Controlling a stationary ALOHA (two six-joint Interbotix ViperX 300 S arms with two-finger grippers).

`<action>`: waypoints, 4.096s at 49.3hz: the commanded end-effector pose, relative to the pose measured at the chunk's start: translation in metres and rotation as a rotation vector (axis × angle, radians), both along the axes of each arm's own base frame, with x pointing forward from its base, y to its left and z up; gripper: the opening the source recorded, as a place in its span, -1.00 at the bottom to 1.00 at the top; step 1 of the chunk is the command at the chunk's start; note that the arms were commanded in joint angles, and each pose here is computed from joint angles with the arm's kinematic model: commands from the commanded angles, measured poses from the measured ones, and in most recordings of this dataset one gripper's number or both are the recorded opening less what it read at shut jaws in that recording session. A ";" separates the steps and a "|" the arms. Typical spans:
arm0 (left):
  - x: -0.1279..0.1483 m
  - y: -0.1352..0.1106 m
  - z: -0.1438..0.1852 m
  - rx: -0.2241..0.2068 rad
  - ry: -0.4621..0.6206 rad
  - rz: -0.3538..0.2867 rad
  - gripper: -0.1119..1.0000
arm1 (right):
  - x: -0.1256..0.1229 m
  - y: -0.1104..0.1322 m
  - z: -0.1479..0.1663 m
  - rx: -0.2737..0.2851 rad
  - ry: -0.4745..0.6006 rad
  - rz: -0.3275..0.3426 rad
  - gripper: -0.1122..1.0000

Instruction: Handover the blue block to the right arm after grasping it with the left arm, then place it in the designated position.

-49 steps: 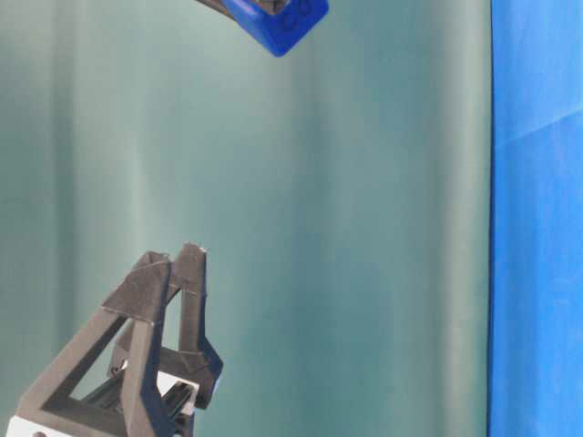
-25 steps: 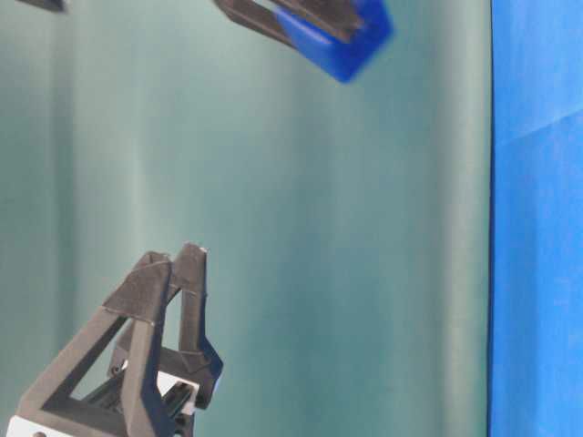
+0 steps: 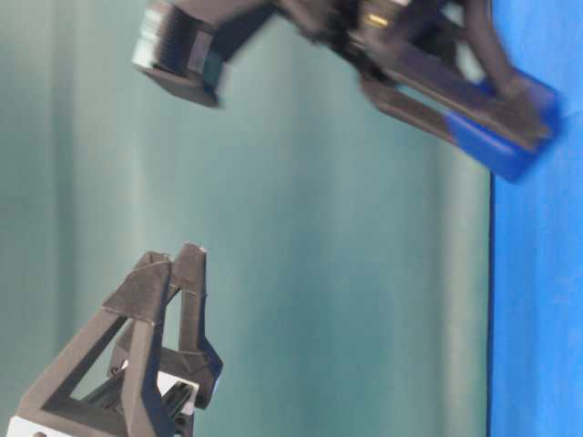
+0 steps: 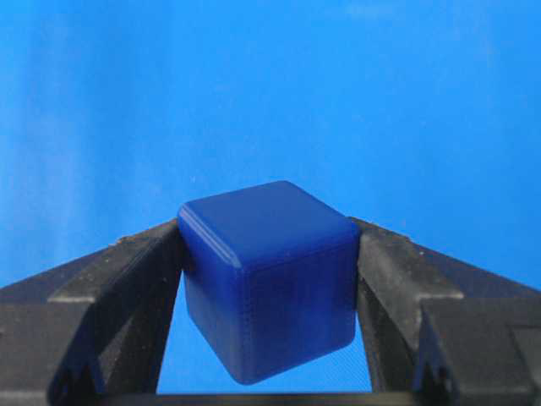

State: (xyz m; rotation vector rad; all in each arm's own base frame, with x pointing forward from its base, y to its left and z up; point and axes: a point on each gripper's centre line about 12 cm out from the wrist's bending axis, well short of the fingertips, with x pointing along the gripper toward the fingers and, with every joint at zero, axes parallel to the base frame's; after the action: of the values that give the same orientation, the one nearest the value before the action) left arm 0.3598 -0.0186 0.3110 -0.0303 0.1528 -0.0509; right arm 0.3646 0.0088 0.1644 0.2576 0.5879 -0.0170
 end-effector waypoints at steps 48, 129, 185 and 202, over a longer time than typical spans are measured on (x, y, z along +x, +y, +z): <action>-0.003 0.002 0.006 0.001 -0.020 0.006 0.88 | 0.050 0.000 -0.058 0.051 -0.028 0.022 0.12; -0.003 0.002 0.008 0.006 -0.028 0.005 0.88 | 0.022 0.009 0.051 0.031 -0.075 -0.027 0.79; -0.003 0.000 0.009 0.000 -0.029 -0.001 0.88 | -0.055 0.002 0.148 -0.056 -0.156 -0.057 0.78; -0.003 0.000 0.009 0.001 -0.032 -0.001 0.88 | -0.067 0.005 0.168 -0.099 -0.332 0.004 0.78</action>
State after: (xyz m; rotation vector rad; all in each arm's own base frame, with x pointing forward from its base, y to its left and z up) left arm 0.3579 -0.0174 0.3047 -0.0286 0.1695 -0.0476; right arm 0.3014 0.0122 0.3181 0.1701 0.3294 -0.0239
